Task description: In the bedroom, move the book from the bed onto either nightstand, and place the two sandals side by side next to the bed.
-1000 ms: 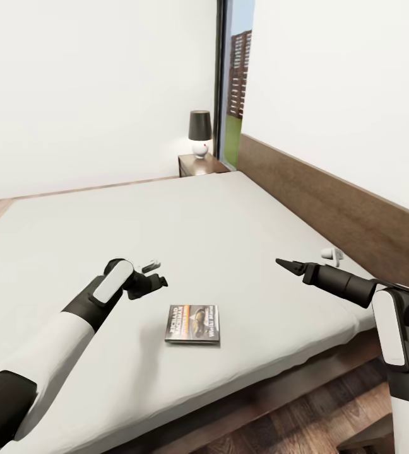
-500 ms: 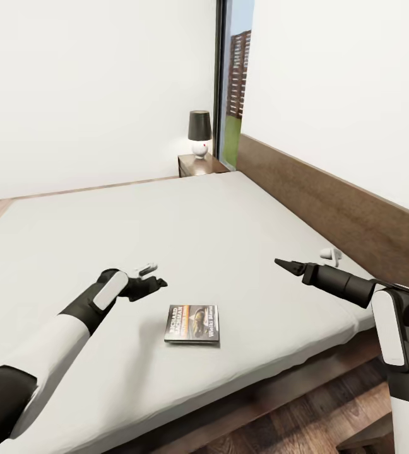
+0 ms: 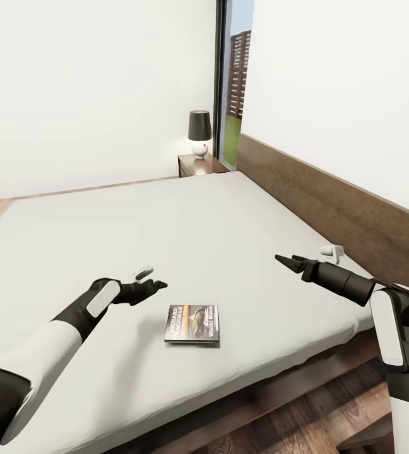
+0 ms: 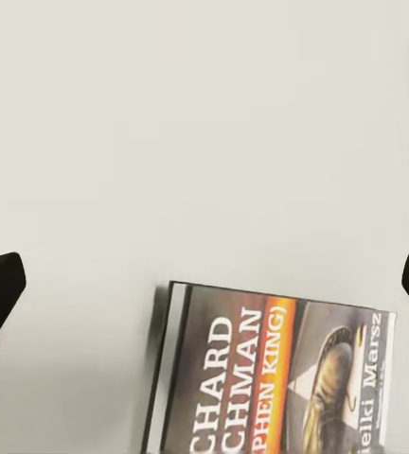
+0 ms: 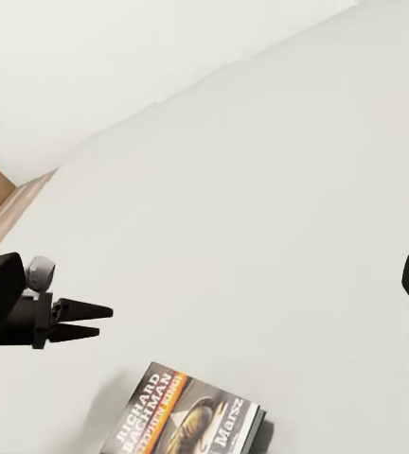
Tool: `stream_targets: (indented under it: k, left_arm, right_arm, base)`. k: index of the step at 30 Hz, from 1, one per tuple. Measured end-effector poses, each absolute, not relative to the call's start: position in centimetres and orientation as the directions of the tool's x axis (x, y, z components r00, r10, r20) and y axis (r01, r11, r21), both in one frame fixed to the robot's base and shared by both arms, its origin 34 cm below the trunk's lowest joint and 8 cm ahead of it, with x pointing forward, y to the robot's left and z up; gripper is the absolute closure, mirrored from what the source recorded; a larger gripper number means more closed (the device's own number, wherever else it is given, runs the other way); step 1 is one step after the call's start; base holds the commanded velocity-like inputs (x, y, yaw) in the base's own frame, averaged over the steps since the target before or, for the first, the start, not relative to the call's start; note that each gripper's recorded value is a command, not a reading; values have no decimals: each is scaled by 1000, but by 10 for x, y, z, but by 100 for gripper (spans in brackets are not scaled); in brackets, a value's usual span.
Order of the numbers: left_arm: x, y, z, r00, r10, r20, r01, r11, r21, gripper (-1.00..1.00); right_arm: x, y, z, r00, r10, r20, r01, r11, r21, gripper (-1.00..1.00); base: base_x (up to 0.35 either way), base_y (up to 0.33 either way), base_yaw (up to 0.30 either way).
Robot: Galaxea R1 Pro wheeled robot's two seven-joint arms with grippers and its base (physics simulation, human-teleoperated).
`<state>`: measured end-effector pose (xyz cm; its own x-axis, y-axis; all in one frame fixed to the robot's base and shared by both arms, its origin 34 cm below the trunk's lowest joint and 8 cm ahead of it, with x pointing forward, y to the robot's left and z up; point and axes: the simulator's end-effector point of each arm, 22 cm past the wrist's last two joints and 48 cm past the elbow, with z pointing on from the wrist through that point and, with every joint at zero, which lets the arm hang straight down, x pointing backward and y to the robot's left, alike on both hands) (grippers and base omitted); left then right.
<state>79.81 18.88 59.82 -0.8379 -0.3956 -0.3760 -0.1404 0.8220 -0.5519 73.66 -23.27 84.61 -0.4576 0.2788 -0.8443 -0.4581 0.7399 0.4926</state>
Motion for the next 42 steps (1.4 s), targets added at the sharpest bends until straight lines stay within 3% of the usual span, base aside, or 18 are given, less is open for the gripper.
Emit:
stream_targets:
  k: [28,42]
  left_arm:
    - [775,209,557,-813,-464,-353,-185,780,-598,-100]
    - [774,208,556,-811,-465,-354,-186,780,-597,-100]
  right_arm:
    - [737,-231,847,-448,273,-852,-467,741,483,-100]
    - [737,-230,847,-448,273,-851,-467,741,483,-100]
  base:
    - [0,0,-5]
    - [0,0,-198]
